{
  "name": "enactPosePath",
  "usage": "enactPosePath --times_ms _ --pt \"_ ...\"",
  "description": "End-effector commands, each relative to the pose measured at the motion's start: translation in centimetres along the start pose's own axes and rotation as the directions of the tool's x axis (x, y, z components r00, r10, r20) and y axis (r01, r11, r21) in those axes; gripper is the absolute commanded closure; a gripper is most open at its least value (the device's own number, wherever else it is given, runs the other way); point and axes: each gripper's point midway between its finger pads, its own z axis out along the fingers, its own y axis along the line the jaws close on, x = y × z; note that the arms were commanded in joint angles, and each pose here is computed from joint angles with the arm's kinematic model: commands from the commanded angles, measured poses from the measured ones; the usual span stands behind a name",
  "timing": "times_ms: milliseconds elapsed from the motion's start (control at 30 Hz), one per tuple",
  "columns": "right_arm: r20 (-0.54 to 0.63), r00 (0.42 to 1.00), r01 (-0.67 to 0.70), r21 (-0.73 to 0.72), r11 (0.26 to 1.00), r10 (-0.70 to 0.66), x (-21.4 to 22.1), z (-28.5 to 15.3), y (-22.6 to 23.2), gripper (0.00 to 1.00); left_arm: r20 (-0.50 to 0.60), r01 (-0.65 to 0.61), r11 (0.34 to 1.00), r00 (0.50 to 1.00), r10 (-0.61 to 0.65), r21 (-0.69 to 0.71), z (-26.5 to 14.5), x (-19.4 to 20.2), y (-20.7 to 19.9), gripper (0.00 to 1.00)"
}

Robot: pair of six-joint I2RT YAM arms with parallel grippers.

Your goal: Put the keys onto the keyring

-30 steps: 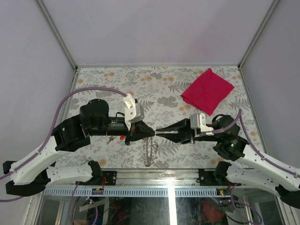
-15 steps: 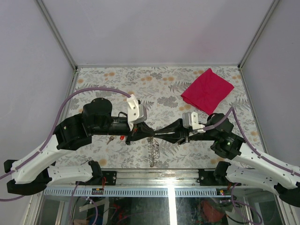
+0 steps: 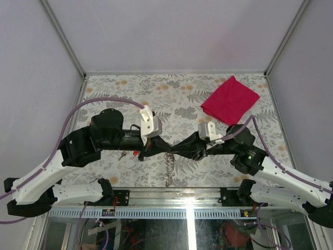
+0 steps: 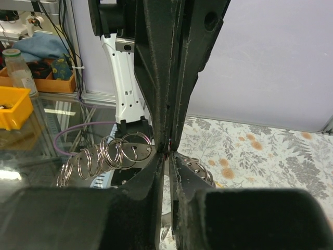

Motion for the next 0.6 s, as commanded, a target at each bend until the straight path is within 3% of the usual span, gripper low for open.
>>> enactPosePath --times_ms 0,67,233,367,567 --pt "0.121 0.992 0.046 -0.024 0.999 -0.042 -4.0 0.6 0.2 0.93 0.070 -0.043 0.999 0.997 0.044 -0.004 -0.7 -2.2 -0.2 1.00" --pt "0.135 0.990 0.054 -0.026 0.998 -0.050 -4.1 0.6 0.3 1.00 0.071 -0.044 0.999 0.996 0.044 -0.006 -0.8 -2.2 -0.2 1.00" --pt "0.212 0.965 0.171 -0.049 0.984 -0.157 -4.4 -0.1 1.3 1.00 0.120 -0.047 0.998 0.992 0.050 -0.028 -1.4 -3.2 -0.1 0.96" --pt "0.262 0.904 0.361 -0.045 0.931 -0.338 -3.9 -0.8 2.0 1.00 0.258 -0.031 0.996 0.965 0.051 -0.080 -2.8 -5.1 0.0 0.79" --pt "0.377 0.785 0.532 -0.001 0.847 -0.492 -4.9 -1.7 3.0 1.00 0.396 0.021 0.993 0.918 0.025 -0.112 -5.0 -6.2 -0.2 0.76"
